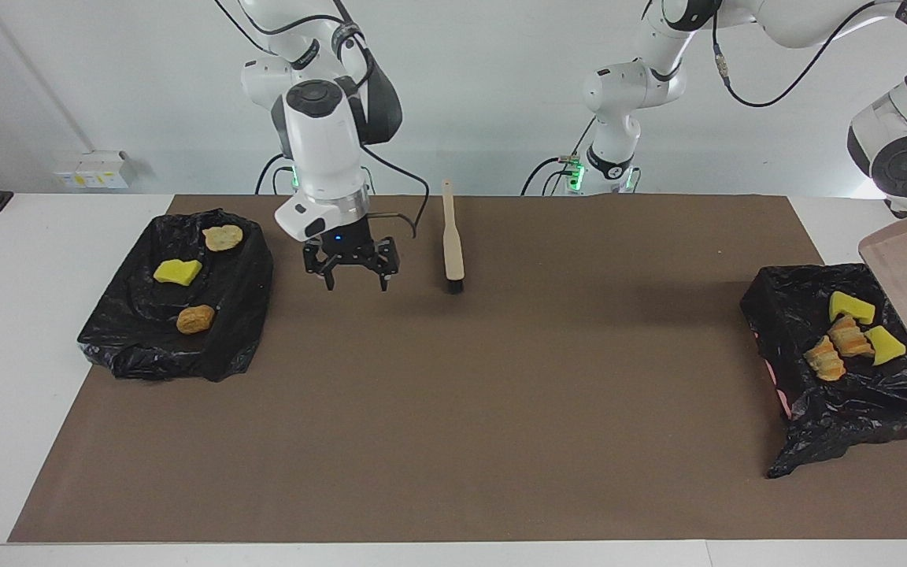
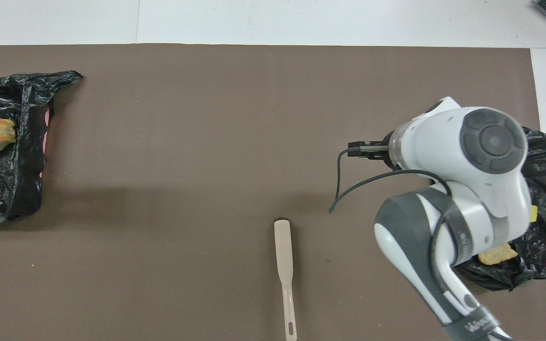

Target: Sweep and dump trash in bin

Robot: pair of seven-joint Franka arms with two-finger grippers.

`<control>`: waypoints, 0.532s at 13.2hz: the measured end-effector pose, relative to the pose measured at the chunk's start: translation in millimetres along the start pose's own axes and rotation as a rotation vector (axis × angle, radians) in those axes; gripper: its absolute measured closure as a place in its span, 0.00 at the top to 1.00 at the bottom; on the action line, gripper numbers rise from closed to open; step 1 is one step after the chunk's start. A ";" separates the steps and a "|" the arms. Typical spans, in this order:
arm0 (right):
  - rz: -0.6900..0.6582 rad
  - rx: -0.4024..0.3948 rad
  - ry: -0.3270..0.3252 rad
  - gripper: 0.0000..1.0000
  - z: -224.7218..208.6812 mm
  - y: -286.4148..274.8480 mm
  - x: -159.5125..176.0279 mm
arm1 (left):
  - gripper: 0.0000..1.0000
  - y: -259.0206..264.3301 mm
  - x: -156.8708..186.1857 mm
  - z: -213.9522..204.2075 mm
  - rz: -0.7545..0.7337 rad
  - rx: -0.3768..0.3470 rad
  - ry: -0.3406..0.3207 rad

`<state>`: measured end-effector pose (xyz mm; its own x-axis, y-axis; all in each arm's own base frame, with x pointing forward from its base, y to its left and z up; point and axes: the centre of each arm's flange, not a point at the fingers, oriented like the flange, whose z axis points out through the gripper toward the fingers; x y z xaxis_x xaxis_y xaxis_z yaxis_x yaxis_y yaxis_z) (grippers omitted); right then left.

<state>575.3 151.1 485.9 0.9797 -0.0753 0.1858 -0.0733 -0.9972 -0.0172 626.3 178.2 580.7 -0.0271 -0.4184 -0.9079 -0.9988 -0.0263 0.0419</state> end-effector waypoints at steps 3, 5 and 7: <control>-0.006 -0.040 -0.010 1.00 -46.7 70.0 23.4 | 0.31 4.2 31.8 -60.1 -0.052 -0.004 0.176; -0.003 -0.055 -0.029 1.00 -84.1 90.7 17.9 | 0.31 9.7 61.2 -91.3 -0.163 -0.044 0.314; 0.008 -0.067 -0.060 1.00 -115.6 98.7 2.3 | 0.31 19.2 88.1 -100.9 -0.318 -0.127 0.453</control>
<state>548.8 52.2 598.2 0.9884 -0.0846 0.1263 -0.0912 -0.9947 0.0474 608.9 49.2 543.6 0.3227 -0.7191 -0.6154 -0.9412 -0.3123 -0.1286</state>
